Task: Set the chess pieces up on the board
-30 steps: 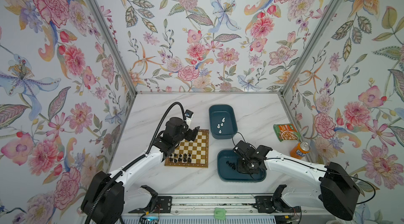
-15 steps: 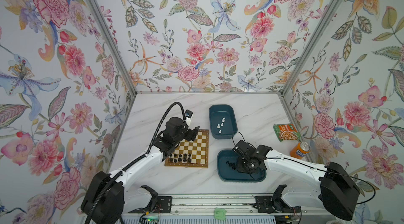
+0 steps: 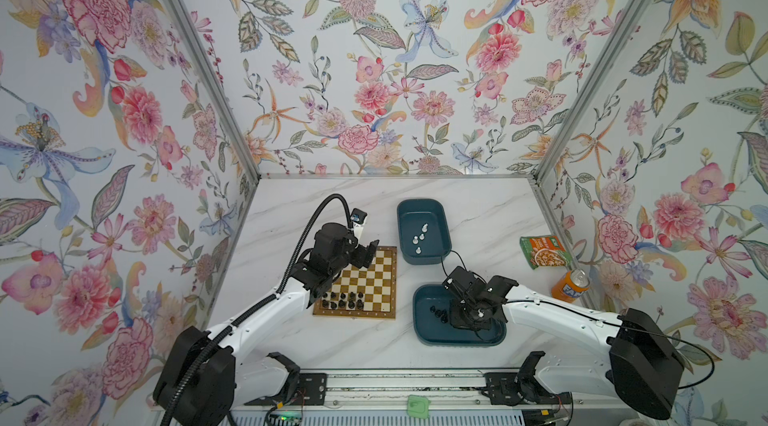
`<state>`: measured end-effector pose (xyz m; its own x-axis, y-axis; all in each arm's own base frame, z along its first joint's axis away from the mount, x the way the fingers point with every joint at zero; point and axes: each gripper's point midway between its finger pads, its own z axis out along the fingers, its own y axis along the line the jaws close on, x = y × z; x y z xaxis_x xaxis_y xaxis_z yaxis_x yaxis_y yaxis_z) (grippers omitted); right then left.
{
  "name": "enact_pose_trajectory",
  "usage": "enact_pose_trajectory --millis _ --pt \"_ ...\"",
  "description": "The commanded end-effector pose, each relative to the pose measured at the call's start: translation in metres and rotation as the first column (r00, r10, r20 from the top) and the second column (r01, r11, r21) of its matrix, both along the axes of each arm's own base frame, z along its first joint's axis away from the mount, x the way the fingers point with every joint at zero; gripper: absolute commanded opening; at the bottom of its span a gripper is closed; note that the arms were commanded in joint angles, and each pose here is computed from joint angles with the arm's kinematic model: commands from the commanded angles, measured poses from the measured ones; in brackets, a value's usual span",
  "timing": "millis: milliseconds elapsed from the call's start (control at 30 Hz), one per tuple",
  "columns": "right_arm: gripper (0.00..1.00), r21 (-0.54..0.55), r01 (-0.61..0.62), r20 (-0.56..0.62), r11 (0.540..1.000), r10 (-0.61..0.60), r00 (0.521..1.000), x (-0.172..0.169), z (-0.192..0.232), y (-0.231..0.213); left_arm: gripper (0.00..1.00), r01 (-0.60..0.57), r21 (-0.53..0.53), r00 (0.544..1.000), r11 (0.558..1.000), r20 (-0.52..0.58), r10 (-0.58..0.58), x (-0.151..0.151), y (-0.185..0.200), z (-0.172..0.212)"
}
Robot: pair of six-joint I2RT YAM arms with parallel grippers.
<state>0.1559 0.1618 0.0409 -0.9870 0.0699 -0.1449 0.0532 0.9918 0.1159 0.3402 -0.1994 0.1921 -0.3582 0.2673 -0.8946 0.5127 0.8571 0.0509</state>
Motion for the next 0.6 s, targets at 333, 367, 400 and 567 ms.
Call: enact_pose_trajectory --millis 333,367,400,567 --pt "0.2 -0.013 0.004 0.002 1.0 -0.004 1.0 -0.0034 -0.0026 -0.0066 0.87 -0.009 -0.012 0.999 1.0 0.037 0.01 -0.0078 0.003 0.0138" --pt "0.2 -0.013 0.005 0.004 1.0 -0.004 1.0 -0.003 -0.0025 -0.0067 0.87 -0.01 -0.011 0.999 1.0 0.039 0.011 -0.0085 0.0036 0.0143" --pt "0.2 -0.015 0.007 0.006 1.0 -0.007 1.0 -0.0025 -0.0026 -0.0069 0.87 -0.013 -0.01 0.999 1.0 0.039 0.014 -0.0091 0.0047 0.0142" --pt "0.18 -0.009 0.006 0.011 1.0 -0.006 1.0 -0.0019 -0.0034 -0.0042 0.87 -0.018 -0.008 0.999 1.0 0.044 0.018 -0.0109 0.0071 0.0174"
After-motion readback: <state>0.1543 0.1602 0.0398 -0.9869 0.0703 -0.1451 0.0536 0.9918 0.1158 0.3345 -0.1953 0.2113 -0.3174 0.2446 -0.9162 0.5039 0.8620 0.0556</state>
